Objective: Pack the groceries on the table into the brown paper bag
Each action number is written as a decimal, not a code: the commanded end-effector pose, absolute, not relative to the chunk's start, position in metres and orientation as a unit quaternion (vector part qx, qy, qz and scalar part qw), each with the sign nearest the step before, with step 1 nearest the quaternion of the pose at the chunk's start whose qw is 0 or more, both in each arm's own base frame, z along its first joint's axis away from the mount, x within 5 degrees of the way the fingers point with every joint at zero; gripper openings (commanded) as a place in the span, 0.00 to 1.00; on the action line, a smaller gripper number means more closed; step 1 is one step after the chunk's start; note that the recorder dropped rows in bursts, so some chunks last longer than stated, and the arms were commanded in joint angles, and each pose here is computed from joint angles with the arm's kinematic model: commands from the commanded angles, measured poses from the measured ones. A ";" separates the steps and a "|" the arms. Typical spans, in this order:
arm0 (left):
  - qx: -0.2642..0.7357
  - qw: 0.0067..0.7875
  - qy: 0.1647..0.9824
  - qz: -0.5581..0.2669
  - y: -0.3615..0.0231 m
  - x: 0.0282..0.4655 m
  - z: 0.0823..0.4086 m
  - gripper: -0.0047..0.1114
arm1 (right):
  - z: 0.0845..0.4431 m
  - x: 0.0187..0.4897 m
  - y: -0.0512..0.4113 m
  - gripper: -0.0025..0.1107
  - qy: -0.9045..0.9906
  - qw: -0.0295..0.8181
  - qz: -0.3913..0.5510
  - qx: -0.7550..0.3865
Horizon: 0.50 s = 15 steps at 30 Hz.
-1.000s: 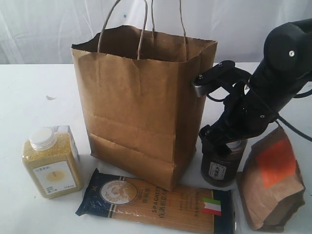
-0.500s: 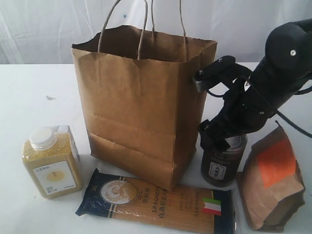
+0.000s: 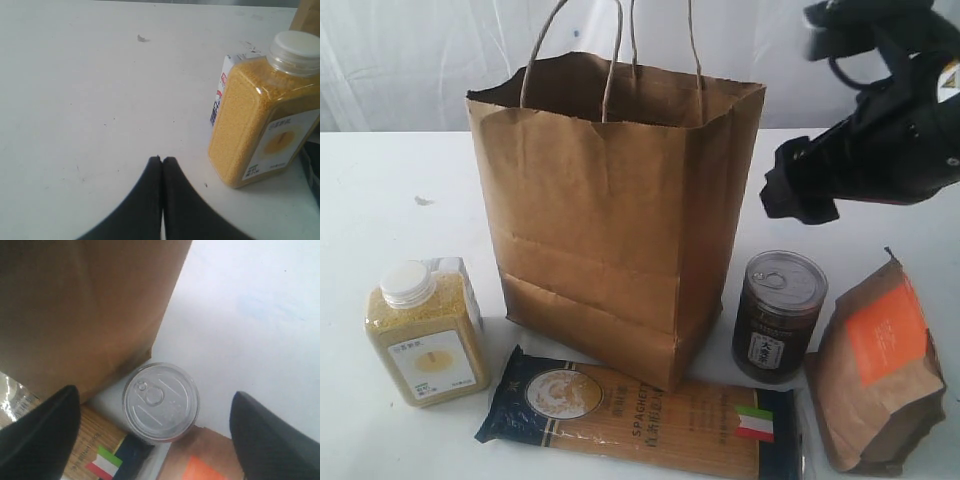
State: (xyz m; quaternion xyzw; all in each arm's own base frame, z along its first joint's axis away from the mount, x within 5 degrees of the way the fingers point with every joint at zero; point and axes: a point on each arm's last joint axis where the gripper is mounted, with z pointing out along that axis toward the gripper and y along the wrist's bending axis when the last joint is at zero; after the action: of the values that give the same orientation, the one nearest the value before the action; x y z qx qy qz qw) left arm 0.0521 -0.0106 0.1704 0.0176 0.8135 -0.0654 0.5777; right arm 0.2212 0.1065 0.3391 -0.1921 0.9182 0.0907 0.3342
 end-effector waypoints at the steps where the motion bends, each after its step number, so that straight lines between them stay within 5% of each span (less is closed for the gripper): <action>1: 0.018 0.579 0.812 -0.070 -0.011 0.052 0.170 0.04 | 0.355 0.207 0.099 0.59 0.910 0.363 0.106 -0.168; 8: 0.018 0.579 0.812 -0.070 -0.011 0.052 0.170 0.04 | 0.374 0.187 0.093 0.47 0.894 0.396 0.138 -0.158; 13: 0.010 0.616 0.785 -0.064 -0.009 0.054 0.177 0.04 | 0.392 0.165 0.085 0.19 0.875 0.431 0.163 -0.151; 15: -0.108 0.636 0.744 -0.175 -0.010 0.056 0.187 0.04 | 0.395 0.159 0.082 0.18 0.872 0.435 0.165 -0.151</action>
State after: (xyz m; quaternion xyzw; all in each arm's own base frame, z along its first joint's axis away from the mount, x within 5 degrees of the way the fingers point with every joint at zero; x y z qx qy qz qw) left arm 0.0549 -0.0095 0.1789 -0.0197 0.7825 -0.0884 0.6160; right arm 0.1639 0.0851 0.3931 -0.1566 0.8733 0.1615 0.4321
